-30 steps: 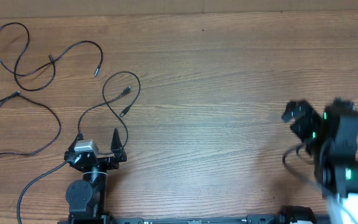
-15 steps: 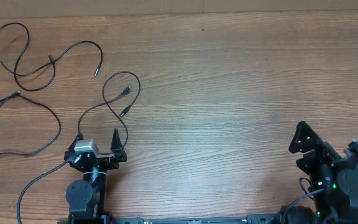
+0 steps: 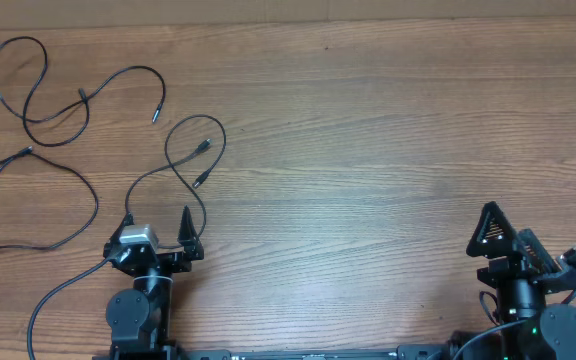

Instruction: Untangle cables

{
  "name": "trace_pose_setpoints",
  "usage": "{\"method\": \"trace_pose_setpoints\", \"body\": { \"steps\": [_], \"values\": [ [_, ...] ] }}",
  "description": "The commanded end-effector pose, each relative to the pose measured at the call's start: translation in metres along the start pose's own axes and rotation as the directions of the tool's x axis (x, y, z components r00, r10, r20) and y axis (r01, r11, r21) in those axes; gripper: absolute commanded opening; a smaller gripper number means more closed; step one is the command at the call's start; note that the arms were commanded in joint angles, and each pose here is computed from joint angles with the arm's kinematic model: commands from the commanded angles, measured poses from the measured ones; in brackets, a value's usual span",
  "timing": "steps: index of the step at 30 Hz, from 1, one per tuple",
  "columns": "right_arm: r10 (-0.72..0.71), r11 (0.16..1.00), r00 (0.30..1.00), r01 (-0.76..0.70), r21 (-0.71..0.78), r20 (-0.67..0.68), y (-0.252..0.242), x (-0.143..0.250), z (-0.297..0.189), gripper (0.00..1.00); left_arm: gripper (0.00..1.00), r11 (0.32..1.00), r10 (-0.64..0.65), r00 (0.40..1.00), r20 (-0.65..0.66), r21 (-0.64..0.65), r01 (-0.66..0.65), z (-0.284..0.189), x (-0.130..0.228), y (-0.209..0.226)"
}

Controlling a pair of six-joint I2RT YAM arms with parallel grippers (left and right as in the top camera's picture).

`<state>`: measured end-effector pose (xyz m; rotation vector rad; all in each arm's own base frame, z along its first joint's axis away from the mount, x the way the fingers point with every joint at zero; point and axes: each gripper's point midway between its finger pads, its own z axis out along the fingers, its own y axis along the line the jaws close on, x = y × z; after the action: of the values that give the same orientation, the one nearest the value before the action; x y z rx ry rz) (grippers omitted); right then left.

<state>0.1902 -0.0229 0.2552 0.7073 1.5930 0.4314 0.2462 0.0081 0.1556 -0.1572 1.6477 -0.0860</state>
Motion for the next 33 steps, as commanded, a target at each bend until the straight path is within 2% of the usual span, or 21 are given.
{"method": "trace_pose_setpoints", "body": {
  "steps": [1,6,21,33],
  "values": [
    [0.004,0.999,0.998,-0.001,-0.048,0.063,0.001,-0.002,0.003,1.00,1.00,1.000,0.015,1.000,0.007,0.006,-0.015,0.000,0.000,-0.001],
    [0.026,0.987,0.984,0.003,-0.160,0.177,0.018,-0.018,0.013,1.00,1.00,1.000,0.015,1.000,0.006,0.006,-0.015,0.000,0.000,0.000],
    [0.001,0.999,0.999,0.001,-0.039,0.035,-0.043,0.057,0.057,1.00,1.00,1.000,0.015,1.000,0.007,0.006,-0.015,0.000,0.000,0.000],
    [0.003,0.998,0.998,0.000,-0.058,0.057,-0.047,0.062,0.064,1.00,1.00,1.000,0.015,1.000,0.006,0.006,-0.015,0.000,0.000,0.000]
  ]
}}
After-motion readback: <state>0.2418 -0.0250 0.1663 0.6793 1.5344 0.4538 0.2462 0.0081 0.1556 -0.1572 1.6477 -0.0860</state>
